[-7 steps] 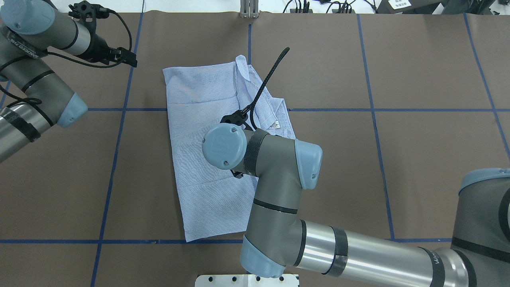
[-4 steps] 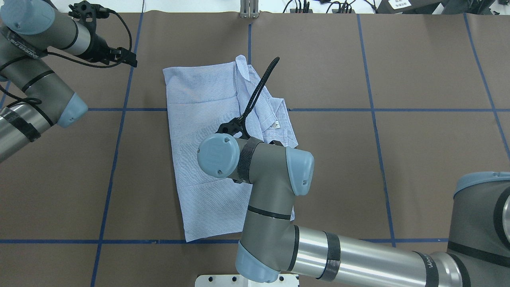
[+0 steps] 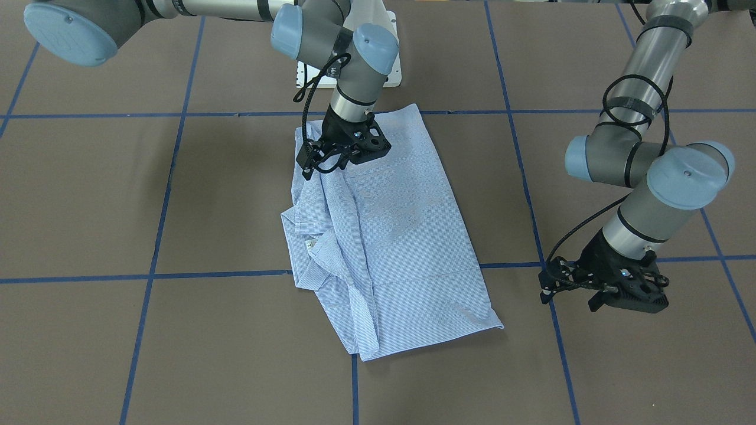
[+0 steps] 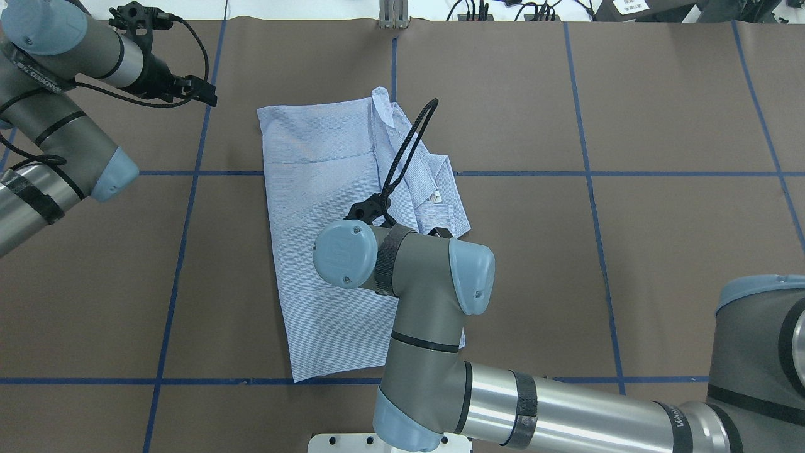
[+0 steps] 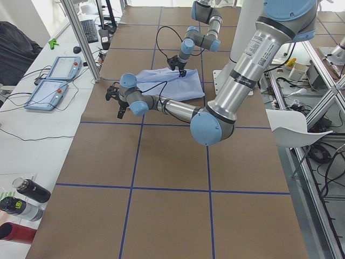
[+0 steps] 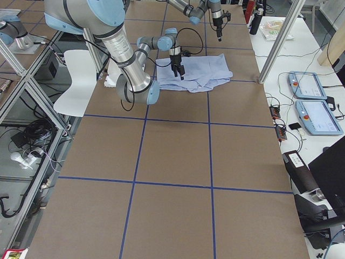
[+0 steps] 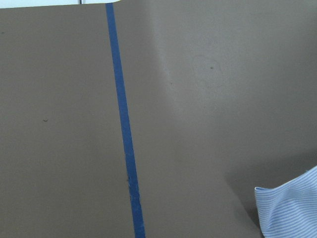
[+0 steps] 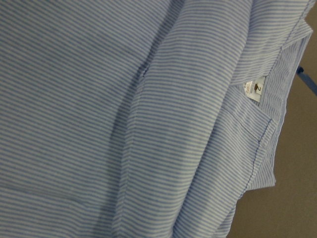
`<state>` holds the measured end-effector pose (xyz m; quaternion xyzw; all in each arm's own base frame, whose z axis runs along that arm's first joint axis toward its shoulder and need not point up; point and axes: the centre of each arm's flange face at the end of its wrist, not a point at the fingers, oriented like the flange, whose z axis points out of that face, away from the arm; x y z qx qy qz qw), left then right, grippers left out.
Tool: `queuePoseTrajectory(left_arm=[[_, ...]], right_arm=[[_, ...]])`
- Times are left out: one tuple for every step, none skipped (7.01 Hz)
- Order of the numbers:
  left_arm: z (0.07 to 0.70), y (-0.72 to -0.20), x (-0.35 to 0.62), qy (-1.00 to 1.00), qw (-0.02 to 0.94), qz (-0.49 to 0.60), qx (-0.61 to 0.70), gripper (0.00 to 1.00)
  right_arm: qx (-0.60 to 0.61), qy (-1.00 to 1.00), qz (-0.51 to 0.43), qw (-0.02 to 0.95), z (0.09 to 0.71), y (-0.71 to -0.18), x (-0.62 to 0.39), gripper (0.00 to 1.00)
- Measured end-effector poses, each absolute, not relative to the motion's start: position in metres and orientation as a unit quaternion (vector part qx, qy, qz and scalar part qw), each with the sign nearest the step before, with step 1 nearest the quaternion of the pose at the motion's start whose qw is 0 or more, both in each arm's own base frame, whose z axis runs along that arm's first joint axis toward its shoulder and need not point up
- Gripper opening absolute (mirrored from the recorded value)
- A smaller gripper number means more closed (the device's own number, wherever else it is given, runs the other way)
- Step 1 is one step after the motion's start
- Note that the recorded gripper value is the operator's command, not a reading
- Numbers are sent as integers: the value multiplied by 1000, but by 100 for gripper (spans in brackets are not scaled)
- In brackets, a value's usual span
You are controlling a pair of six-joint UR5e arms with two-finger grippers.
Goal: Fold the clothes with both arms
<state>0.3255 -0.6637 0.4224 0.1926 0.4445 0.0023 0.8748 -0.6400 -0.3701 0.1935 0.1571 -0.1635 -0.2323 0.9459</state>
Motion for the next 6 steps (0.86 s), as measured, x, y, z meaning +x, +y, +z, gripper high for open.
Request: queuePoseTrajectory(left_arm=[[422,-664,326,445,875,2,192,100],[422,-664,326,445,875,2,192,100],[422,-664,326,445,875,1,192,100],[422,-664,326,445,875,1,192,100],[422,-664,326,445,875,1,192,100],[422,-664,326,445,875,1,192,100]], right_arm=[[158,-158,-235,946,196,-370,-640,100],[160,-155,-240,945,195,-370,-639,100],[162,-157,-243,943,191,-369,-640,100],[163,-160,-246,942,187,-366,-642,100],[162,-160,-250,941,188,-360,-646,100],[160,-159,-254,941,191,-354,-650,100]])
